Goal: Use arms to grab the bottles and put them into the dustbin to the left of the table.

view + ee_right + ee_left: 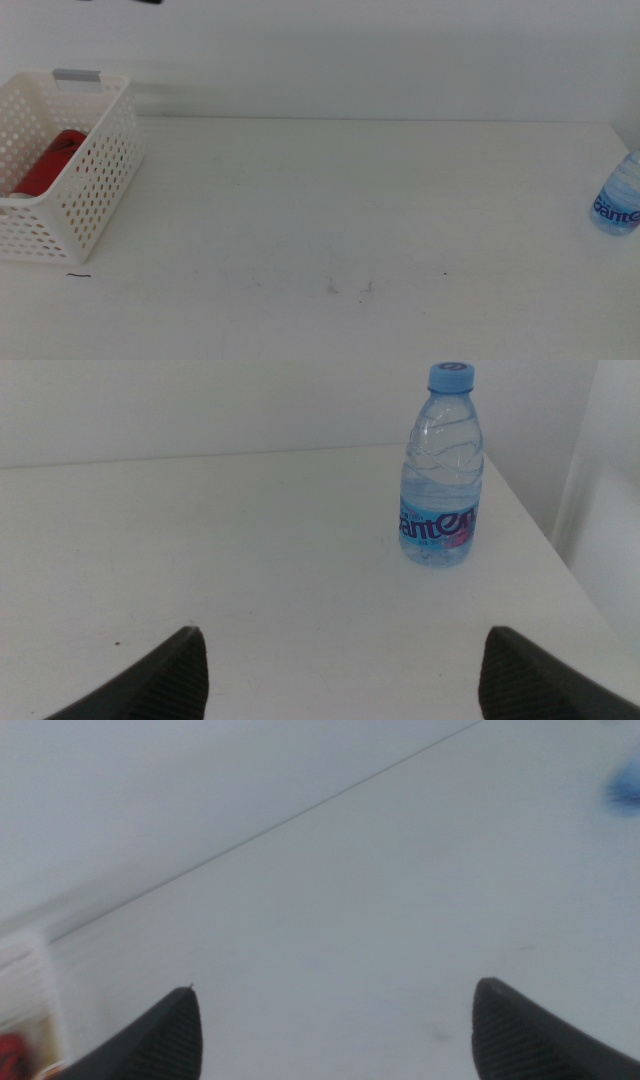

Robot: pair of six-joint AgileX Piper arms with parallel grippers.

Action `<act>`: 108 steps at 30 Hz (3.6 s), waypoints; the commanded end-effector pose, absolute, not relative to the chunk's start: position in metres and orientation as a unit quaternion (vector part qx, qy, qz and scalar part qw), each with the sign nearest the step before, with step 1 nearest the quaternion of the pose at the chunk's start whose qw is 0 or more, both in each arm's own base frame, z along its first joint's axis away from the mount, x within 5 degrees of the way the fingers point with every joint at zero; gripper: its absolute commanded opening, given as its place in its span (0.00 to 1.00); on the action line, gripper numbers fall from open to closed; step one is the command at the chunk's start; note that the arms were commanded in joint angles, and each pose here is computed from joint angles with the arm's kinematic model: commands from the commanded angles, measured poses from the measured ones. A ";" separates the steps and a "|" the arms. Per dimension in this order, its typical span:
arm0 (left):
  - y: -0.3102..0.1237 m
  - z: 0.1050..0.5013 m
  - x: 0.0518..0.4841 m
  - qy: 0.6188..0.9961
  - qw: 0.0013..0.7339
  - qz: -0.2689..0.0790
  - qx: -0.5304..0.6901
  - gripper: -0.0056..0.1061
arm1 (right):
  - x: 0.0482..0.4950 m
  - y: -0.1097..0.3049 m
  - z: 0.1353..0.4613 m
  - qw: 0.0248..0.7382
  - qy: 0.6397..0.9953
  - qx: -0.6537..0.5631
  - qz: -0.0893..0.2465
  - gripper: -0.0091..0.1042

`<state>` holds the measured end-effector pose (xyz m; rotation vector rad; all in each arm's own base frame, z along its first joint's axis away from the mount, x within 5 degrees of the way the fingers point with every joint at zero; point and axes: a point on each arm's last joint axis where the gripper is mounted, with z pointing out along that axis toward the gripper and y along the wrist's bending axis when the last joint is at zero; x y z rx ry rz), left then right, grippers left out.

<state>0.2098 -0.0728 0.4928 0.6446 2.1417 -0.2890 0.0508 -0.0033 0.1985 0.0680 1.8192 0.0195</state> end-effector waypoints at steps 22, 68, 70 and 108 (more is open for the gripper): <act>-0.068 0.491 0.114 0.830 0.470 -0.151 0.261 0.85 | 0.051 -0.004 0.198 0.617 0.787 0.026 0.001 0.85; -0.069 0.493 0.115 0.824 0.481 -0.152 0.259 0.85 | 0.180 -0.024 0.174 0.606 0.791 0.082 -0.003 0.85; -0.069 0.493 0.115 0.824 0.481 -0.154 0.259 0.85 | 0.180 -0.033 0.171 0.609 0.785 0.111 -0.011 0.85; -0.069 0.494 0.115 0.823 0.482 -0.153 0.259 0.85 | 0.336 -0.067 0.100 0.582 0.811 0.019 -0.054 0.69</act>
